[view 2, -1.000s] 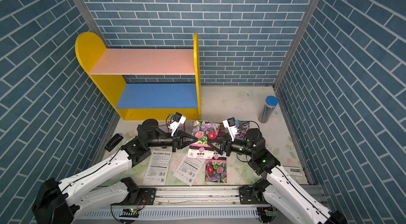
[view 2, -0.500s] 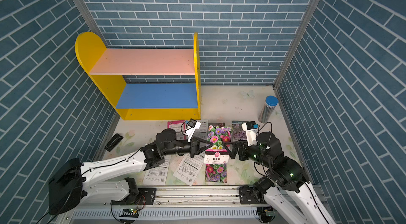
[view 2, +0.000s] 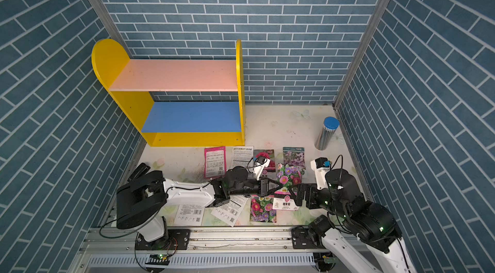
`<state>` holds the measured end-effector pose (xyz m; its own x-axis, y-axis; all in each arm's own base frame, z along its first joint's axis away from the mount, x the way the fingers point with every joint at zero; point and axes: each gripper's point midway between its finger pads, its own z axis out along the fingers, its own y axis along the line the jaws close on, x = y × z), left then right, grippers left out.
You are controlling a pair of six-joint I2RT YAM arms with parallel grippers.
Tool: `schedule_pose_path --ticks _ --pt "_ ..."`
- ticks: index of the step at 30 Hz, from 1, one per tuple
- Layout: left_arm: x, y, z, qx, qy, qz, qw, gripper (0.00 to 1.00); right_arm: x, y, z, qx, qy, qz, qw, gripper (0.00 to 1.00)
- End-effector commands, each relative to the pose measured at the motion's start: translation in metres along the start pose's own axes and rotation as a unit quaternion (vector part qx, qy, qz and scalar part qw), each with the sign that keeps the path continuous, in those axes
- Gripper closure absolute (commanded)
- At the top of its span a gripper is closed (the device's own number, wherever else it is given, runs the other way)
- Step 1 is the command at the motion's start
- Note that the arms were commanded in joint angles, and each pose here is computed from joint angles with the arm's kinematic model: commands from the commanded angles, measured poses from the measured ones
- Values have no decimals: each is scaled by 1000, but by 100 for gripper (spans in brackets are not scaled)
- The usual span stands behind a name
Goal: Take the seed bag off the shelf
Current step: Place the seed packet at the center of the board.
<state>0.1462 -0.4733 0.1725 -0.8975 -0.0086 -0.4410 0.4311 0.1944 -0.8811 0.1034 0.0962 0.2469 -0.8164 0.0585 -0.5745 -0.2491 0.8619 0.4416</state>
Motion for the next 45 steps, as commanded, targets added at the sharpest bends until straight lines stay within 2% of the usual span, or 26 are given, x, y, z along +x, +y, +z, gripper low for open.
schedule_pose_path --ticks 1,6,9,16,21,27,29,38,41,45 --pt "-1 -10 18 24 -6 -38 999 100 7 -10 -9 22 4 -5 1000 0" --pt "20 10 41 -22 21 -68 997 100 8 -11 -6 25 8 -8 1000 0" --pt "33 22 51 -52 35 -105 992 100 10 -12 -6 28 13 -10 999 0" --pt "53 58 61 -114 46 -159 980 100 10 -18 -7 43 10 -10 999 0" --pt "56 77 63 -166 41 -168 971 100 11 -20 -7 45 9 -12 999 0" --pt "50 85 66 -212 37 -138 967 100 10 -20 -9 45 5 -15 999 0" --pt "50 92 67 -231 37 -129 964 92 10 -21 -8 50 5 -14 999 0" --pt "53 108 64 -272 44 -116 954 73 4 -21 -18 49 -18 -13 999 0" --pt "46 107 59 -286 42 -100 952 61 1 -18 -18 43 -24 -12 999 0" --pt "32 106 45 -302 41 -75 949 59 -10 0 -21 -4 -52 -33 998 0"
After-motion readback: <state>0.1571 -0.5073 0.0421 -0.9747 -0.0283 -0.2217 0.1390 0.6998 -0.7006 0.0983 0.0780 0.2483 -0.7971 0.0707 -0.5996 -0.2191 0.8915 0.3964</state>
